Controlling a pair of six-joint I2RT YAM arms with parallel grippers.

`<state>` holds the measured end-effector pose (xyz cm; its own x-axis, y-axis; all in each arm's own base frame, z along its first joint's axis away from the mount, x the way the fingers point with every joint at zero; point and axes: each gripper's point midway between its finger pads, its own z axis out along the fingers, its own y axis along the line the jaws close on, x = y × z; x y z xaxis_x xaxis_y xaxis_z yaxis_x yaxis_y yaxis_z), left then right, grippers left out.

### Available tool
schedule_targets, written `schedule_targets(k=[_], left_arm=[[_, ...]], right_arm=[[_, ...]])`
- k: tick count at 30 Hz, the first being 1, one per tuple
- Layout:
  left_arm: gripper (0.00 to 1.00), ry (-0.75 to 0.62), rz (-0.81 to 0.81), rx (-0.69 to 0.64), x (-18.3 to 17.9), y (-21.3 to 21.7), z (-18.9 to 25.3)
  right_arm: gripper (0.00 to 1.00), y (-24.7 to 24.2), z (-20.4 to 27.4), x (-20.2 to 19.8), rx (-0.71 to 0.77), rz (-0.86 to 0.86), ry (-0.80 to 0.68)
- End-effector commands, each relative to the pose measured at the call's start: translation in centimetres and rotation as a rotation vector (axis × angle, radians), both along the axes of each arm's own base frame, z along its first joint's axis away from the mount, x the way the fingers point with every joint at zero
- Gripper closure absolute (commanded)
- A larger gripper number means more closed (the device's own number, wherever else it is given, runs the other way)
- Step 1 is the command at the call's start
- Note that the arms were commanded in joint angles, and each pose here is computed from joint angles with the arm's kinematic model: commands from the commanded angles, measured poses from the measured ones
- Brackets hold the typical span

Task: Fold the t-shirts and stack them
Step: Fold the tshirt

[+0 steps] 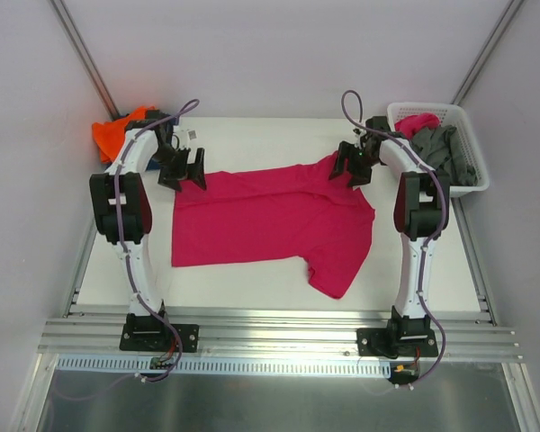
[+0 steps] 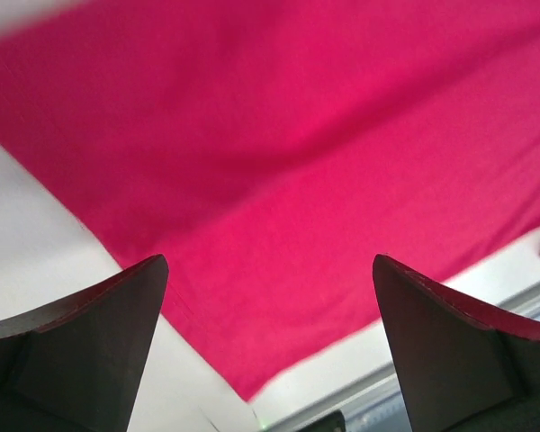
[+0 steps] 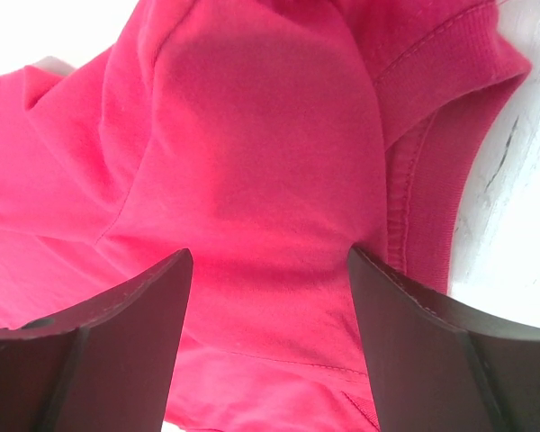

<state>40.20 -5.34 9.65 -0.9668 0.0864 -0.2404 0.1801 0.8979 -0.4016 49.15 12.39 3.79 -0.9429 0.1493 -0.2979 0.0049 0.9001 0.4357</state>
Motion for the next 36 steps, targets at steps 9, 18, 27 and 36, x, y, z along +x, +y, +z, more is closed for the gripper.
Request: schedule_targets(k=[9,18,27,36], left_arm=[[0.01,0.052,0.012,0.015,5.0,0.6,-5.5],[0.01,0.022,0.027,0.066,7.9,1.5,-7.3],[0.01,0.011,0.034,0.079,8.8,1.9,-7.9],[0.01,-0.028,0.022,0.097,9.9,2.1,-7.9]], right_arm=[[0.25,0.2,0.7,-2.1,-0.007,0.002,0.037],[0.24,-0.6,-0.4,-3.1,-0.045,0.007,0.067],[0.24,-2.8,-0.7,-2.4,-0.122,-0.006,0.042],[0.23,-4.3,-0.3,-0.6,-0.170,-0.007,-0.006]])
